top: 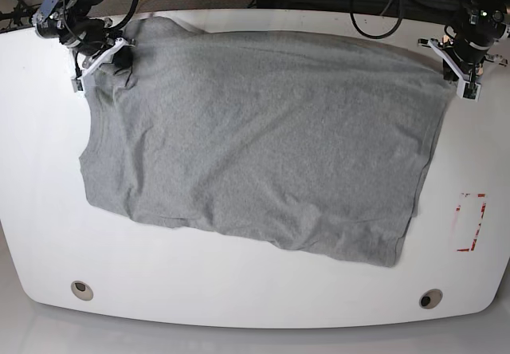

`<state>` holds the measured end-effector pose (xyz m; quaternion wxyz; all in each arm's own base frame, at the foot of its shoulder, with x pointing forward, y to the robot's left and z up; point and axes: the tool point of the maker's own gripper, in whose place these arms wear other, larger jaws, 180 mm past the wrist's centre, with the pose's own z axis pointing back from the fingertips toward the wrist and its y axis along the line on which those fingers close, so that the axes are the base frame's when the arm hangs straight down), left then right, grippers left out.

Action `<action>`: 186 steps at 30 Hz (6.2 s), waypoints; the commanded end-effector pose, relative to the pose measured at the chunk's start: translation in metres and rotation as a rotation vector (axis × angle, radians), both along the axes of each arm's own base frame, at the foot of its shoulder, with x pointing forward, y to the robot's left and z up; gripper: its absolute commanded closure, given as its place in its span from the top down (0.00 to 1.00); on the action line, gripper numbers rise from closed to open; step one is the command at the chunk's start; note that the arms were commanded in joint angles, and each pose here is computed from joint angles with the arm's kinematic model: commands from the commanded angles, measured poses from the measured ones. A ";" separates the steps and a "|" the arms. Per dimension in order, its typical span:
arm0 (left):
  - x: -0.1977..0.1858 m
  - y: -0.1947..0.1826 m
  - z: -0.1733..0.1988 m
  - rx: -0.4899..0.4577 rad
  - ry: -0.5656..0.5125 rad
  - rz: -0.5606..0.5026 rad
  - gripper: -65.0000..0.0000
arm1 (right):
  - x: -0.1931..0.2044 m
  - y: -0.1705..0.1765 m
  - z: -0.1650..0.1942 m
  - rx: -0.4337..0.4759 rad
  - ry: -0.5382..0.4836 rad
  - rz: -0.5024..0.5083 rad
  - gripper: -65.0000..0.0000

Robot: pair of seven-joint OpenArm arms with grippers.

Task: Fold the T-shirt properly
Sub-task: 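Pull the shirt edge with both grippers to straighten it flat, then release and move the left gripper along the shirt side to regrasp, then grasp the shirt edge with both grippers and fold it over, then drag the folded shirt edge with both grippers away from the table center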

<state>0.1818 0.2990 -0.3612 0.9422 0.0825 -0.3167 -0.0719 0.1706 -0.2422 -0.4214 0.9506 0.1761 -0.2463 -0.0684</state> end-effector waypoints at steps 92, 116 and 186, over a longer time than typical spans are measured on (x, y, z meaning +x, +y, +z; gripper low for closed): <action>0.204 -0.033 0.014 -0.059 -0.170 -0.201 0.05 | 0.104 -0.086 0.068 0.132 -0.297 -0.174 0.48; 0.165 -0.026 0.006 0.010 -0.135 -0.218 0.40 | -0.003 -0.039 0.026 0.243 -0.164 -0.185 0.72; 0.136 -0.030 -0.035 -0.056 -0.087 -0.221 0.40 | 0.145 -0.065 0.091 0.158 -0.342 0.018 0.63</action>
